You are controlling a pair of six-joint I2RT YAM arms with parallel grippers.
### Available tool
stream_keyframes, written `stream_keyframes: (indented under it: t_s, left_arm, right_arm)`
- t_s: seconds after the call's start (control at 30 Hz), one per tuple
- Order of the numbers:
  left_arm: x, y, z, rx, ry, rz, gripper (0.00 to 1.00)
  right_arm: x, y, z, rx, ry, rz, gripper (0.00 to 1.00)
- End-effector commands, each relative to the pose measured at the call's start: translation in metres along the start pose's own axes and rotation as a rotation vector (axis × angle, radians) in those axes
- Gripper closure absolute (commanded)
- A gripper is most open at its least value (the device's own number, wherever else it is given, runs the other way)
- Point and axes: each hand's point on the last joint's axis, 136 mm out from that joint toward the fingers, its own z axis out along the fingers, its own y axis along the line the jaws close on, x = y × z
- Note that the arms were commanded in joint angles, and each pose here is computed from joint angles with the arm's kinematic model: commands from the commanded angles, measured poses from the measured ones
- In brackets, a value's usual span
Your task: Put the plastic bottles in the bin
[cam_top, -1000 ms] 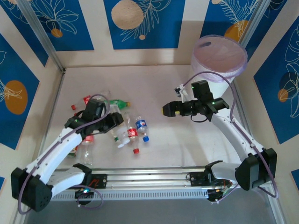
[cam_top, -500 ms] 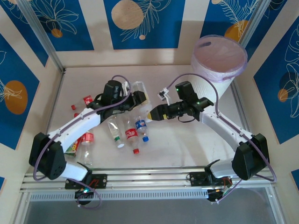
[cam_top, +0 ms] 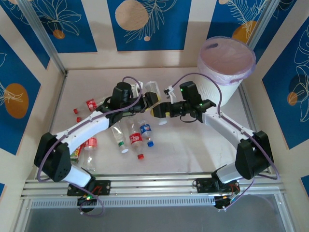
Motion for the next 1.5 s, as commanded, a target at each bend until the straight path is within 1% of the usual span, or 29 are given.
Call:
stream_keyframes:
  t_s: [0.0, 0.13, 0.2, 0.23, 0.3, 0.33, 0.4, 0.43, 0.5, 0.6, 0.7, 0.77, 0.83, 0.93, 1.0, 1.07, 1.23, 1.33, 1.47]
  left_arm:
    - [0.0, -0.021, 0.002, 0.065, 0.007, 0.02, 0.39]
    - [0.0, -0.018, 0.002, 0.062, 0.003, 0.018, 0.34]
    - [-0.001, -0.019, 0.002, 0.064, -0.002, 0.021, 0.3]
    - [-0.001, -0.02, 0.001, 0.065, -0.005, 0.021, 0.28]
    - [-0.002, -0.022, 0.001, 0.069, -0.009, 0.028, 0.21]
    - [-0.003, -0.023, 0.0, 0.071, -0.01, 0.032, 0.15]
    - [-0.005, -0.027, -0.003, 0.083, -0.019, 0.047, 0.03]
    - [-0.009, -0.029, -0.006, 0.086, -0.029, 0.054, 0.0]
    - [-0.016, -0.029, -0.016, 0.077, -0.053, 0.068, 0.0]
    - [-0.028, -0.02, -0.038, 0.03, -0.103, 0.083, 0.0]
    - [-0.033, -0.001, -0.061, -0.053, -0.138, 0.088, 0.0]
    - [-0.031, 0.017, -0.075, -0.138, -0.146, 0.095, 0.0]
    - [-0.023, 0.04, -0.09, -0.256, -0.145, 0.107, 0.0]
    - [-0.009, 0.066, -0.108, -0.384, -0.134, 0.117, 0.0]
    - [0.001, 0.08, -0.116, -0.436, -0.123, 0.107, 0.0]
    - [0.009, 0.092, -0.123, -0.473, -0.115, 0.098, 0.0]
    - [0.025, 0.116, -0.139, -0.579, -0.084, 0.093, 0.0]
    - [0.031, 0.125, -0.145, -0.615, -0.076, 0.09, 0.01]
    - [0.039, 0.136, -0.149, -0.651, -0.061, 0.082, 0.03]
  right_arm:
    - [-0.013, -0.001, -0.003, -0.004, -0.054, -0.004, 0.24]
    - [-0.012, -0.003, -0.004, -0.001, -0.05, -0.002, 0.38]
    - [-0.011, -0.003, -0.005, 0.0, -0.049, -0.005, 0.43]
    - [-0.011, -0.002, -0.005, 0.002, -0.047, -0.008, 0.45]
    - [-0.011, -0.002, -0.006, 0.007, -0.045, -0.014, 0.48]
    - [-0.012, -0.002, -0.007, 0.01, -0.044, -0.019, 0.5]
    - [-0.013, 0.0, -0.011, 0.023, -0.041, -0.03, 0.51]
    - [-0.013, 0.0, -0.013, 0.04, -0.04, -0.04, 0.5]
    - [-0.016, -0.003, -0.022, 0.098, -0.043, -0.061, 0.51]
    - [-0.029, -0.012, -0.046, 0.229, -0.066, -0.086, 0.53]
    - [-0.047, -0.018, -0.075, 0.332, -0.11, -0.11, 0.54]
    - [-0.064, -0.019, -0.096, 0.395, -0.151, -0.128, 0.55]
    - [-0.083, -0.022, -0.121, 0.477, -0.203, -0.147, 0.56]
    - [-0.113, -0.024, -0.159, 0.563, -0.299, -0.165, 0.58]
    - [-0.133, -0.026, -0.183, 0.614, -0.366, -0.173, 0.59]
    - [-0.152, -0.03, -0.208, 0.686, -0.431, -0.184, 0.62]
    - [-0.192, -0.047, -0.263, 0.84, -0.558, -0.185, 0.62]
    - [-0.208, -0.062, -0.291, 0.919, -0.595, -0.161, 0.62]
    - [-0.219, -0.096, -0.315, 1.015, -0.573, -0.097, 0.62]
